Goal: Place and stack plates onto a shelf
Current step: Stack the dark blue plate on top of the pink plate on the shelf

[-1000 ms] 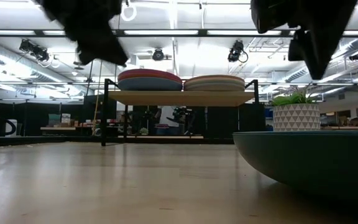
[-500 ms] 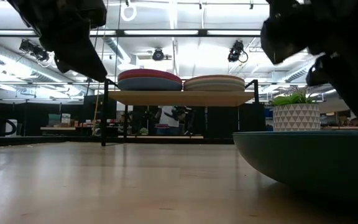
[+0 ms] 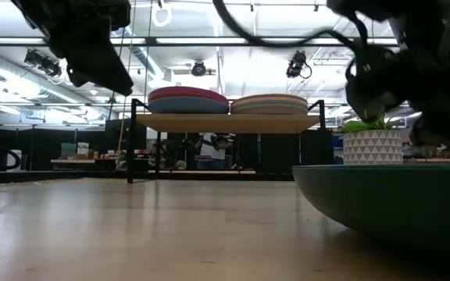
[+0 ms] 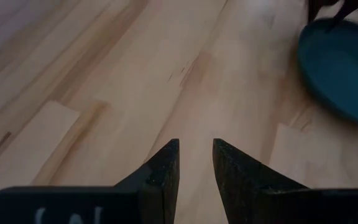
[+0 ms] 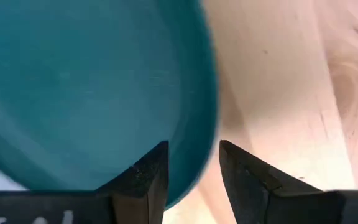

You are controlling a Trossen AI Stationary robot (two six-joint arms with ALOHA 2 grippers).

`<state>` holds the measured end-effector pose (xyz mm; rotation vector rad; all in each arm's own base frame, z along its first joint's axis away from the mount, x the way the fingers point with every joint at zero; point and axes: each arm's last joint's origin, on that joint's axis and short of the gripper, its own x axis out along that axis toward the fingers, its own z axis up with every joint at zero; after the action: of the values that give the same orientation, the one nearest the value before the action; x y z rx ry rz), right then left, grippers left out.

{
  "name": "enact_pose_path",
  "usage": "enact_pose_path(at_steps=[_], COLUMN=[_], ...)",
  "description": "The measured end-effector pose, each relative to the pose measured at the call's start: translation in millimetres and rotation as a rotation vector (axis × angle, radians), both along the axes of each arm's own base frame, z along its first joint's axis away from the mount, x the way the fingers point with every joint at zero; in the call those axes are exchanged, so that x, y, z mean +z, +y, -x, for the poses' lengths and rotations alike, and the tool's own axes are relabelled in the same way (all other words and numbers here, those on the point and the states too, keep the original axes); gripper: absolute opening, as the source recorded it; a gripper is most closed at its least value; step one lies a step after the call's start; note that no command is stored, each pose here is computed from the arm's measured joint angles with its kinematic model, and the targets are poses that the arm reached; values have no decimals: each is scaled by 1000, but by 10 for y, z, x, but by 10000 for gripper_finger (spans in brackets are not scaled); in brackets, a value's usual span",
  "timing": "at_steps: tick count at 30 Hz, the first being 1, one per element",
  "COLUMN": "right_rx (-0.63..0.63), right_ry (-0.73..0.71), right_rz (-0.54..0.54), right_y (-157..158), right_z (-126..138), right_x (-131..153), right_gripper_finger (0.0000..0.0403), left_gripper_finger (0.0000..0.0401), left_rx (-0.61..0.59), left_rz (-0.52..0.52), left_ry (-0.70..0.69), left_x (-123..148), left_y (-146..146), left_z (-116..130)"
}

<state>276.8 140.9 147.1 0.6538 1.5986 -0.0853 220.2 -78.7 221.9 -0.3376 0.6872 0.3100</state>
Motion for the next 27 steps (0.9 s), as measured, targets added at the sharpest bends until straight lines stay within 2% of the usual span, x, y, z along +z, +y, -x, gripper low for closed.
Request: enact_pose_path(at_steps=[7,14,16,19,21,27], right_rx=[0,-20,-26,-51,-90,-283], right_ry=[29,22,30,25,-5,-100], right_rz=[26,-1,-36,-48,-45,115], right_y=[-12,-31,-52,-109,-178,-520], right_z=[98,66,41,-15,-66,-95], right_x=[-108,-94,-80,-16,78,530], right_gripper_finger=[115,28,14,19,25,15], left_gripper_finger=[103,103,103,103,103,104], left_rx=[-1,-2,-20,-65,-43,27], left_rz=[20,52,98,197,257,400], left_ry=[-21,-82,-113,-145,-144,-148], left_x=[15,60,89,128,130,137], left_y=[-9,-24,-29,-11,23,110], left_z=[-16,-57,-88,-139,-155,-193])
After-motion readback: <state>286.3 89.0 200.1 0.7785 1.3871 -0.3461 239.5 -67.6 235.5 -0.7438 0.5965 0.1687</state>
